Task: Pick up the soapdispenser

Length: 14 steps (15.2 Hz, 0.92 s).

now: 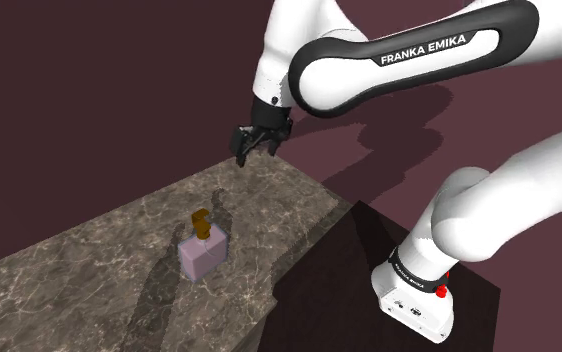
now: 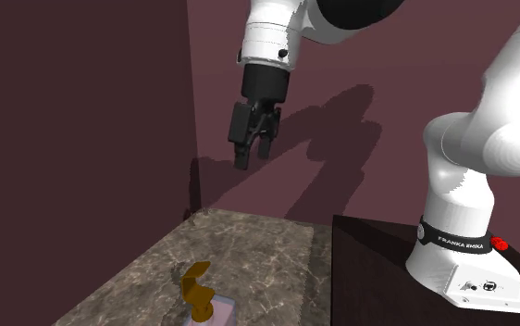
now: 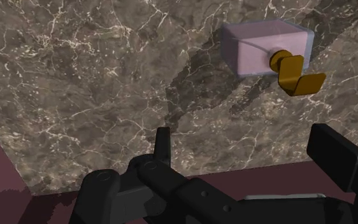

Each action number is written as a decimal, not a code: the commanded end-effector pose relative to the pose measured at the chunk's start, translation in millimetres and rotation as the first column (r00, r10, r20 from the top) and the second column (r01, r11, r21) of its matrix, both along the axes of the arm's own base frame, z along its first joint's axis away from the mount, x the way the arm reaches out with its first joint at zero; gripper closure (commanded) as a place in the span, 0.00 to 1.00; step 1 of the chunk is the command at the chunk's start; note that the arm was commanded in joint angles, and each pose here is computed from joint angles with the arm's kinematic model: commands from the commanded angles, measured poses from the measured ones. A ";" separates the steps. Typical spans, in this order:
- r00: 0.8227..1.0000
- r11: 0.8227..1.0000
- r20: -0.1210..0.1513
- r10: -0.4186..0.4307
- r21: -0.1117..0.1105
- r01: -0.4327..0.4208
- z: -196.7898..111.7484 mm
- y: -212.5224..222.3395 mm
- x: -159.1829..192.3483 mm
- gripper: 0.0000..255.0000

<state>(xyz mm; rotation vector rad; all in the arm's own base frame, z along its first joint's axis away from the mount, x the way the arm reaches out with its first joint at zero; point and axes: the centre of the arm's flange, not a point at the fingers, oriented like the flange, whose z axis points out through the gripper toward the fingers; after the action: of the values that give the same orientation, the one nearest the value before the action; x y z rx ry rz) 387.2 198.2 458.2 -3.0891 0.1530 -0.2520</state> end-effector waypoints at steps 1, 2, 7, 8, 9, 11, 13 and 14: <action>1.000 1.000 0.003 0.000 0.005 0.000 -16.4 17.5 10.2 0.00; 1.000 1.000 0.003 0.000 0.006 0.000 -25.3 26.4 13.6 0.00; 1.000 1.000 0.005 0.000 0.012 0.000 -69.7 71.0 31.1 0.00; 1.000 1.000 0.006 0.000 0.013 0.000 -78.6 80.0 34.6 0.00; 1.000 1.000 0.006 0.000 0.014 0.000 -87.4 89.0 38.1 0.00; 1.000 1.000 0.007 0.000 0.017 0.000 -105.0 106.9 45.1 0.00; 1.000 1.000 0.008 0.000 0.019 0.000 -122.5 124.8 52.1 0.00; 1.000 1.000 0.008 0.000 0.019 0.000 -127.7 124.8 52.1 0.00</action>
<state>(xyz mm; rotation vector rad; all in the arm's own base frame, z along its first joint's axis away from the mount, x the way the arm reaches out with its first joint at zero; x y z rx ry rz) 437.9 318.3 336.4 -3.0697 0.1530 -0.2600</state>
